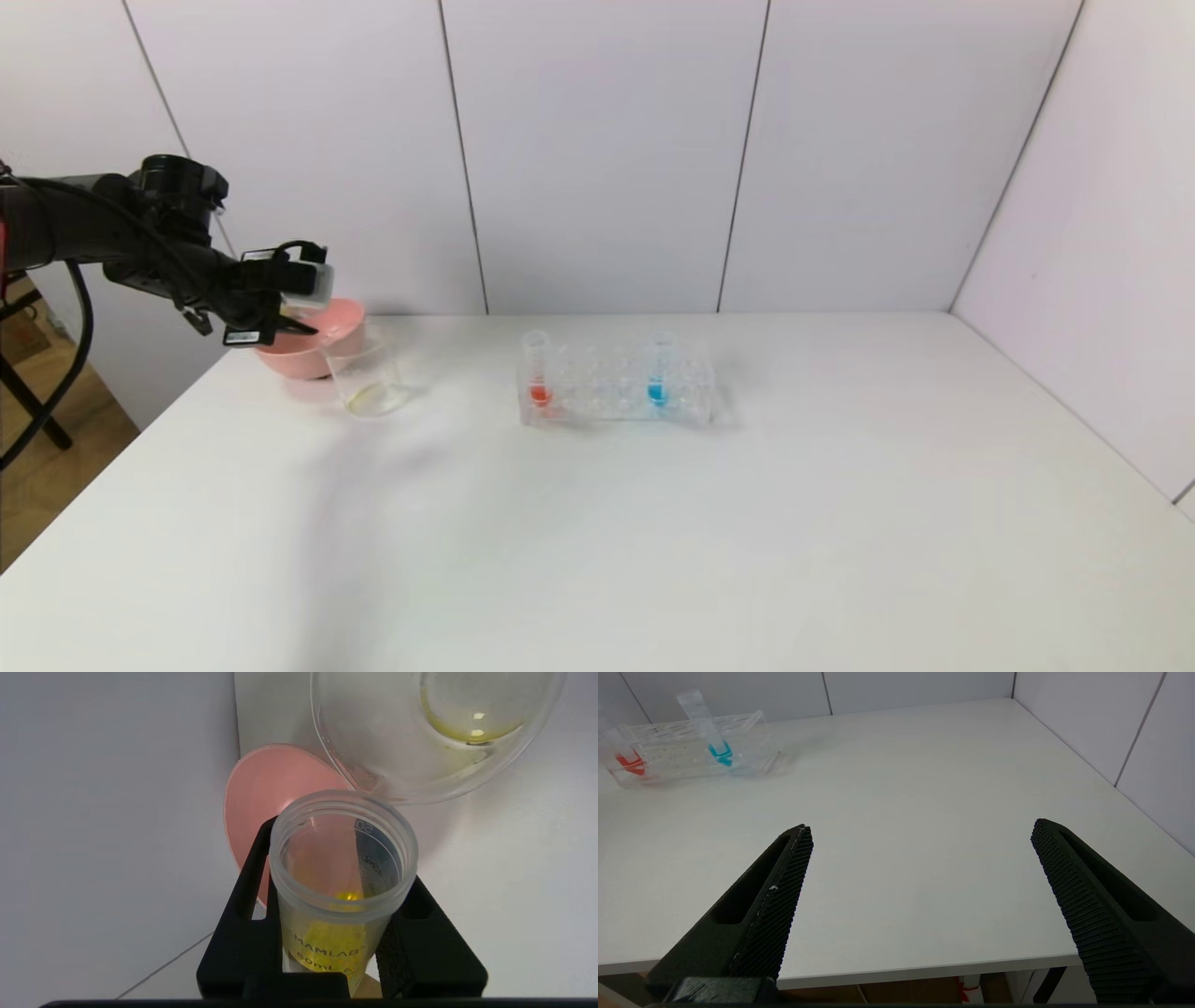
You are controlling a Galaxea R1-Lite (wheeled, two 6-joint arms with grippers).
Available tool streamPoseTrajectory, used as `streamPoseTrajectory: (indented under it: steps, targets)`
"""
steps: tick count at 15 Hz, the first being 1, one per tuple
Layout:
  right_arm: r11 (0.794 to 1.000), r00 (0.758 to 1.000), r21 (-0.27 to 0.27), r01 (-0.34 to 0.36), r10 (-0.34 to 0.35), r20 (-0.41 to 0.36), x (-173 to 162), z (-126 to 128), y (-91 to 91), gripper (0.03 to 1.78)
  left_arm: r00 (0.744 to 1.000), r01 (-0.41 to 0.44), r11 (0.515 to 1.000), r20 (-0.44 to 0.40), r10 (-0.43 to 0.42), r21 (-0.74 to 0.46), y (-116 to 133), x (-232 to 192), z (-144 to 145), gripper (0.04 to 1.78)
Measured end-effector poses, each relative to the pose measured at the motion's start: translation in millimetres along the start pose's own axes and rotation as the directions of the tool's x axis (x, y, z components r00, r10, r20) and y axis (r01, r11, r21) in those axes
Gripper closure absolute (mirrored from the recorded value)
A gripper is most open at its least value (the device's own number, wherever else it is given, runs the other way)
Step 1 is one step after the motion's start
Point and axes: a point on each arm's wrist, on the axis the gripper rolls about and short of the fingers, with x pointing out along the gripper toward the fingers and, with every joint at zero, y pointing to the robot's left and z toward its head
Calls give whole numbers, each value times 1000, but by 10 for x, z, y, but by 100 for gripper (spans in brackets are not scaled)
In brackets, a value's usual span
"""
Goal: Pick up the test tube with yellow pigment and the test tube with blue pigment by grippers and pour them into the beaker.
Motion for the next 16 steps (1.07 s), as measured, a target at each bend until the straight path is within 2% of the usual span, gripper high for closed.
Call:
streamPoseTrajectory:
  steps: [9, 11, 16]
  targets:
    - [1000, 1000, 0, 0, 0, 0, 0, 0, 0, 10, 1000, 6, 999, -25, -5, 39, -1, 38, 29, 128]
    - [1000, 1000, 0, 0, 0, 0, 0, 0, 0, 10, 998, 18, 999, -68, -16, 33, -8, 40, 26, 128]
    - [1000, 1000, 0, 0, 0, 0, 0, 0, 0, 10, 997, 24, 999, -78, -21, 36, -7, 48, 60, 128]
